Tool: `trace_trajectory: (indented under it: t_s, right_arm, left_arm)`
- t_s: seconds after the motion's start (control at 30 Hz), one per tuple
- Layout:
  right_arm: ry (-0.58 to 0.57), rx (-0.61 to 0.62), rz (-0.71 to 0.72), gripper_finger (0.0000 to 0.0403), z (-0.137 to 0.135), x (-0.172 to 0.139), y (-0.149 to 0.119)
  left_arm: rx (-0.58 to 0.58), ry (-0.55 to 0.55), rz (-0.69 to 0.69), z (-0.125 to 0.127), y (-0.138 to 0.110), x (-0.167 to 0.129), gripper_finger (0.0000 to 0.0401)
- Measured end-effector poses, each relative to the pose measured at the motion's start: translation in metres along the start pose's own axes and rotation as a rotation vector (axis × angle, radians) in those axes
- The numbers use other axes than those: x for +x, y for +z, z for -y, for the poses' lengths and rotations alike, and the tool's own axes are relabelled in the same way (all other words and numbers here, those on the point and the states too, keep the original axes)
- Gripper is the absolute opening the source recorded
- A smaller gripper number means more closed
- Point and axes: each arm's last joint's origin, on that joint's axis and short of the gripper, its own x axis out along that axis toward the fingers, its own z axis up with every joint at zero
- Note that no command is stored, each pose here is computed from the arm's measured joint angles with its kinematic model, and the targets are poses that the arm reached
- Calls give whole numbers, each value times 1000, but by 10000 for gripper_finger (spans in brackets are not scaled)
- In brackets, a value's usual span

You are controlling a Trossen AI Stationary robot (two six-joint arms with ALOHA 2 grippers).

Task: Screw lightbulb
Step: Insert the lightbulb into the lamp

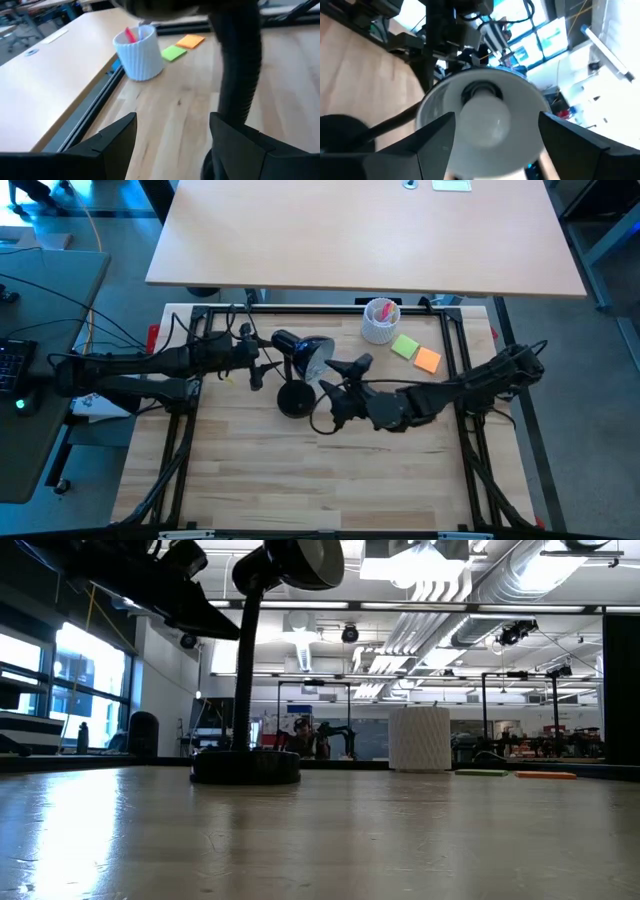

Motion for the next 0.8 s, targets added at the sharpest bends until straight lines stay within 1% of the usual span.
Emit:
trace_trajectory:
  t_s: [0.1,0.2,0.33,0.4,0.5,0.57,0.63,0.7,0.77,0.8]
  right_arm:
    - [26,56,-36,284,-1,-15,-4]
    - [90,115,-73,284,-6,-30,-11]
    - [215,238,-124,284,-19,-45,-25]
    - [269,305,-146,284,-31,-50,-31]
    - [315,383,-151,284,-50,-52,-42]
    - [347,403,-149,284,-65,-52,-52]
    - [362,415,-142,284,-79,-50,-64]
    - [362,457,-127,284,-90,-45,-75]
    - [387,536,-98,284,-98,-38,-86]
    - [413,577,-79,284,-102,-33,-92]
  left_arm:
    - [14,43,-29,4,-1,-3,246]
    - [11,61,-61,9,-3,-10,246]
    - [-31,1,-39,23,-1,-17,245]
    - [-55,-30,5,31,-1,-17,245]
    - [-113,-54,106,41,-8,-13,245]
    - [-168,-58,168,45,-14,-9,245]
    - [-212,-46,202,47,-22,-5,246]
    - [-241,-6,237,46,-27,-1,245]
    - [-257,19,267,44,-28,3,246]
    - [-264,14,290,43,-26,5,246]
